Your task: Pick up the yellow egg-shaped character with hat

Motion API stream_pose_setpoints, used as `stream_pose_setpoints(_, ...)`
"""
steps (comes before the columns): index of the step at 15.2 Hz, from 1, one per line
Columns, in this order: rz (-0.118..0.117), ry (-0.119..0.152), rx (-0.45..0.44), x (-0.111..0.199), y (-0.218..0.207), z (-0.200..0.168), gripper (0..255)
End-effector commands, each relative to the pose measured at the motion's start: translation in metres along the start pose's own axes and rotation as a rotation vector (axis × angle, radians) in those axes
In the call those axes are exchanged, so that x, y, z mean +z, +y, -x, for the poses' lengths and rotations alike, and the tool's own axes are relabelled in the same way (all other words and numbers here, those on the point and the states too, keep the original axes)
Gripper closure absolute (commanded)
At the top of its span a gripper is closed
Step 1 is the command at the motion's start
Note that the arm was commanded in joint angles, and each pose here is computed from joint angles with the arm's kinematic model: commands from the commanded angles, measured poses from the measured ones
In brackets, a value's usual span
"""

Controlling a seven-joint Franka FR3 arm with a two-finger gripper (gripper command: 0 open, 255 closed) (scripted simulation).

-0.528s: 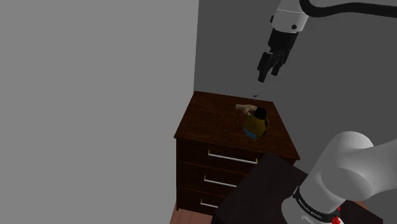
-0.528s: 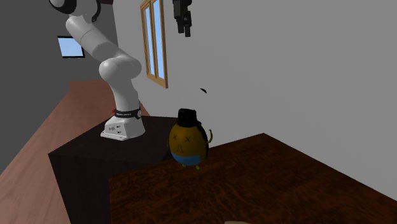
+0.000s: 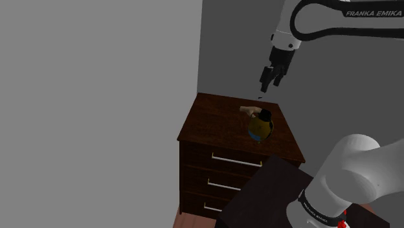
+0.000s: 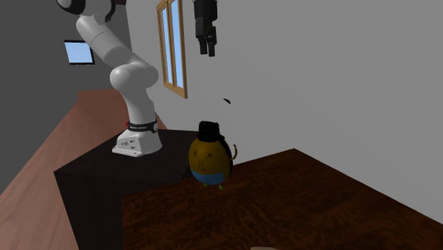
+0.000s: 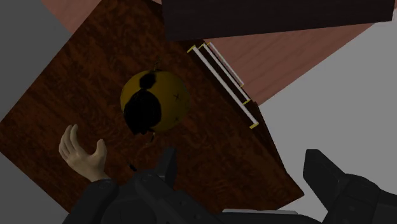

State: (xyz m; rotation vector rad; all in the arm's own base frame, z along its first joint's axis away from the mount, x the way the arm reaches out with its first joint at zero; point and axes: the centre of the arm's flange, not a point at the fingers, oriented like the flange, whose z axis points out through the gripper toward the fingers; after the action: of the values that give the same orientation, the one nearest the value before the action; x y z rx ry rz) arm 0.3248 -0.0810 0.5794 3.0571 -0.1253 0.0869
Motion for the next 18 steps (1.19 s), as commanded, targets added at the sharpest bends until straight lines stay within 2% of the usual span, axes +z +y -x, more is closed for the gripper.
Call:
stream_pose_setpoints(1, 0.000, -0.006, 0.005, 0.021, 0.016, -0.005, 0)
stream_pose_setpoints(17, 0.000, -0.065, 0.052, 0.187, 0.144, -0.048, 0)
stream_pose_setpoints(18, 0.000, -0.065, 0.052, 0.188, 0.145, -0.048, 0)
